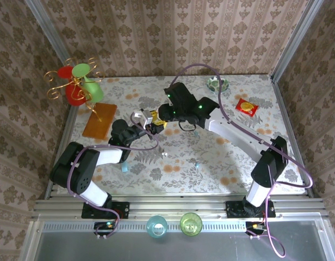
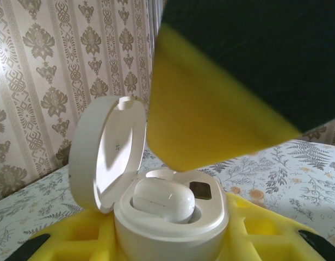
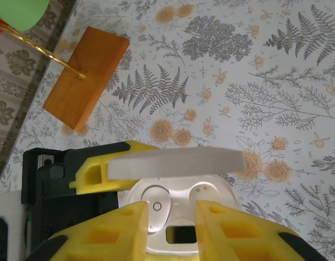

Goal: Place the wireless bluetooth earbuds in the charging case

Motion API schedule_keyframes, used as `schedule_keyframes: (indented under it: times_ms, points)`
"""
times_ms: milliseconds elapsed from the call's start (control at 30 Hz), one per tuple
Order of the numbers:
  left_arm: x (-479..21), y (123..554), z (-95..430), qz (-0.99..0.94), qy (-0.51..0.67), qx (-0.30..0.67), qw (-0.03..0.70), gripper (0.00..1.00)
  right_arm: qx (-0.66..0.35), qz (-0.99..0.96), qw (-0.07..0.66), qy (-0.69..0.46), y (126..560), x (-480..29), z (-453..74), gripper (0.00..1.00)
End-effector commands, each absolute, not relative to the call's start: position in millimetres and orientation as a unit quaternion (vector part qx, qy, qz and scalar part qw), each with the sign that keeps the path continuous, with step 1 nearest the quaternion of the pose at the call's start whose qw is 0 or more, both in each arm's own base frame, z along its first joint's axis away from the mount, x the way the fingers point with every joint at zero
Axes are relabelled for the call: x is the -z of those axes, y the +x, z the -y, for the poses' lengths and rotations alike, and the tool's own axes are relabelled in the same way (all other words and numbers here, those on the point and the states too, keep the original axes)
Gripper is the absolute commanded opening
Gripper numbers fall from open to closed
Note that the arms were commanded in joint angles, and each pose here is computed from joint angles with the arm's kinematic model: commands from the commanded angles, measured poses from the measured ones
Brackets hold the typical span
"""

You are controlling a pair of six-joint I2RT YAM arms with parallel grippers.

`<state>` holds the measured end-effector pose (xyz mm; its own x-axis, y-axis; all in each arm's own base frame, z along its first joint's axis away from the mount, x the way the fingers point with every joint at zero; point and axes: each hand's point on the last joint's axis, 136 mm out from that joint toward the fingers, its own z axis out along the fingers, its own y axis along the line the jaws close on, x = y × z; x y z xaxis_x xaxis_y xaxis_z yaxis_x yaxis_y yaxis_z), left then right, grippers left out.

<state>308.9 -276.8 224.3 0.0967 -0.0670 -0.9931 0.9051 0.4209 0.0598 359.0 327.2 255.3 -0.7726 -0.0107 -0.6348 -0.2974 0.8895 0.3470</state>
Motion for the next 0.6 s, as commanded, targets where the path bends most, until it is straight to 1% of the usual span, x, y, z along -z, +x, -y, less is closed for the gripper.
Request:
schedule_keyframes:
  times_ms: [0, 67, 567]
  points:
    - [-224.2, 302.9, 279.2, -0.534, 0.397, 0.377, 0.644, 0.28, -0.202, -0.920, 0.324, -0.088, 359.8, -257.0, -326.4, 0.27]
    - [-225.7, 302.2, 279.6, -0.531, 0.400, 0.378, 0.644, 0.28, -0.202, -0.921, 0.322, -0.090, 360.8, -255.3, -328.3, 0.25]
    - [-235.4, 300.5, 279.9, -0.523, 0.399, 0.385, 0.647, 0.28, -0.210, -0.929, 0.284, -0.110, 354.5, -237.4, -338.6, 0.22]
